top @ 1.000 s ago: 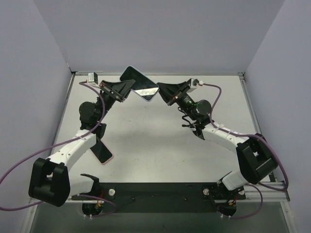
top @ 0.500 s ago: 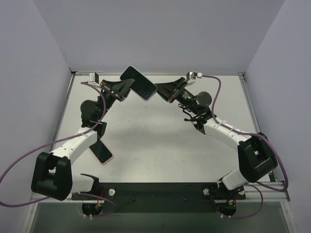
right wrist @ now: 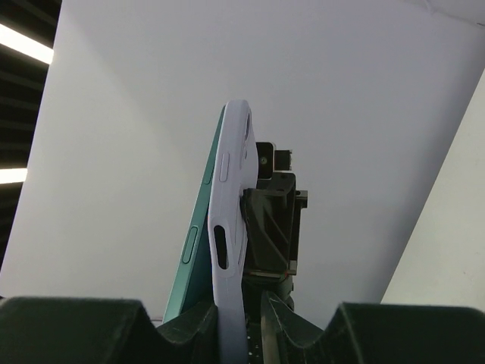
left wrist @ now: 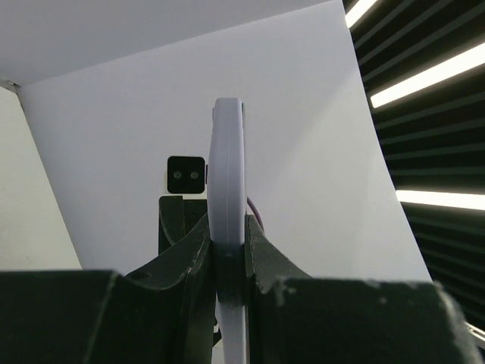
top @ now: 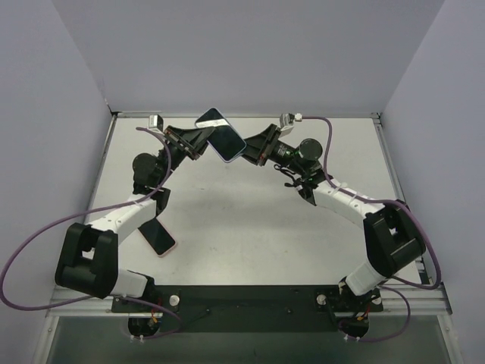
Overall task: Take the phone out of the phone case
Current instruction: Remove the phone case from the phone.
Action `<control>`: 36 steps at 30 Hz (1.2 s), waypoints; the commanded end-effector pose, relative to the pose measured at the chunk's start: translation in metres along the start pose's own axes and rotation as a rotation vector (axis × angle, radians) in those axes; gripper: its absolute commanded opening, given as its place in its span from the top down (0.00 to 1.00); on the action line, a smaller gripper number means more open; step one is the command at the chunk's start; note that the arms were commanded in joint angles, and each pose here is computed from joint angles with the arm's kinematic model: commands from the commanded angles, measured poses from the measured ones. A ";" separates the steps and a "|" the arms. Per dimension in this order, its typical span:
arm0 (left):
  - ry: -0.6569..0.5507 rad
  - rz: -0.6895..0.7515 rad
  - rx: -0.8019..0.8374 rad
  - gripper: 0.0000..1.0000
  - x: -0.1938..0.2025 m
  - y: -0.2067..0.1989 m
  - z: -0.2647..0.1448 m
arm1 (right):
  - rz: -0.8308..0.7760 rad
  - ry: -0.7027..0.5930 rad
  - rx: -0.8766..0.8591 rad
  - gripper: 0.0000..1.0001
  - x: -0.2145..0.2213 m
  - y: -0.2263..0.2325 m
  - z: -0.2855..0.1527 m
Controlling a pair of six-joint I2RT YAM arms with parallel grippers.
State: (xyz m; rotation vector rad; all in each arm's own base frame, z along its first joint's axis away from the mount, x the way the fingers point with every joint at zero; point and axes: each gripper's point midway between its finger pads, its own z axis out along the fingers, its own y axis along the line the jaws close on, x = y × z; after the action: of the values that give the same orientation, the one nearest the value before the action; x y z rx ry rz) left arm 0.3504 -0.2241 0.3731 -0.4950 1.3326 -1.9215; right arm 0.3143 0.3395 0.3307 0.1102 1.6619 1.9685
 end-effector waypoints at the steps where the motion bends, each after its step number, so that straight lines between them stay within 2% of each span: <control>1: 0.289 0.048 0.269 1.00 0.078 -0.079 0.004 | 0.056 0.227 0.027 0.78 0.056 -0.011 0.015; 5: 0.317 0.037 0.257 1.00 0.089 -0.070 0.004 | 0.059 0.208 -0.012 0.86 0.046 0.002 0.023; 6: 0.320 0.036 0.257 1.00 0.089 -0.068 0.003 | 0.060 0.204 -0.020 0.95 0.044 0.004 0.024; 7: 0.325 0.036 0.256 1.00 0.090 -0.066 0.001 | 0.064 0.202 -0.023 1.00 0.042 0.005 0.024; 10: 0.349 0.043 0.240 1.00 0.094 -0.059 -0.003 | 0.052 0.195 -0.007 1.00 0.040 0.003 0.019; 13: 0.378 0.049 0.197 1.00 0.099 -0.044 -0.005 | 0.008 0.168 0.105 1.00 0.037 -0.016 0.008; 14: 0.382 0.047 0.173 1.00 0.099 -0.037 -0.005 | -0.026 0.173 0.212 1.00 0.038 -0.039 -0.001; 15: 0.389 0.056 0.152 1.00 0.101 -0.029 -0.006 | -0.066 0.129 0.266 1.00 0.032 -0.039 -0.008; 16: 0.399 0.055 0.131 1.00 0.102 -0.023 -0.008 | -0.047 0.129 0.397 1.00 0.036 -0.061 -0.022; 17: 0.400 0.062 0.105 1.00 0.102 -0.015 -0.008 | -0.121 0.126 0.449 1.00 0.034 -0.069 -0.031; 18: 0.404 0.062 0.085 0.95 0.103 -0.008 -0.010 | -0.166 0.065 0.502 1.00 0.022 -0.069 -0.040; 20: 0.422 0.060 0.035 0.89 0.105 0.007 -0.012 | -0.190 0.054 0.631 1.00 0.022 -0.086 -0.063; 21: 0.428 0.070 0.025 0.84 0.107 0.012 -0.013 | -0.255 0.034 0.654 1.00 0.017 -0.080 -0.072; 22: 0.434 0.063 0.003 0.70 0.108 0.021 -0.017 | -0.268 0.006 0.742 1.00 0.013 -0.093 -0.087; 24: 0.441 0.064 -0.019 0.53 0.109 0.030 -0.020 | -0.335 -0.028 0.799 1.00 0.006 -0.091 -0.104; 25: 0.449 0.059 -0.037 0.34 0.111 0.036 -0.023 | -0.360 -0.068 0.854 1.00 -0.002 -0.096 -0.114; 29: 0.461 0.065 -0.110 0.18 0.112 0.060 -0.031 | -0.390 -0.107 0.959 1.00 -0.004 -0.106 -0.148; 32: 0.460 0.060 -0.143 0.12 0.113 0.071 -0.036 | -0.410 -0.114 0.993 1.00 -0.006 -0.113 -0.156; 36: 0.465 0.053 -0.182 0.11 0.114 0.085 -0.041 | -0.448 -0.101 1.091 1.00 -0.007 -0.131 -0.173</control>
State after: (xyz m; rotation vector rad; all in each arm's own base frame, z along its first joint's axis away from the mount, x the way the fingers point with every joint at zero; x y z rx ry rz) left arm 0.2850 -0.3013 0.2598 -0.2203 1.8599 -1.9623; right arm 0.2886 0.2279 0.1975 0.1898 2.2204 0.8418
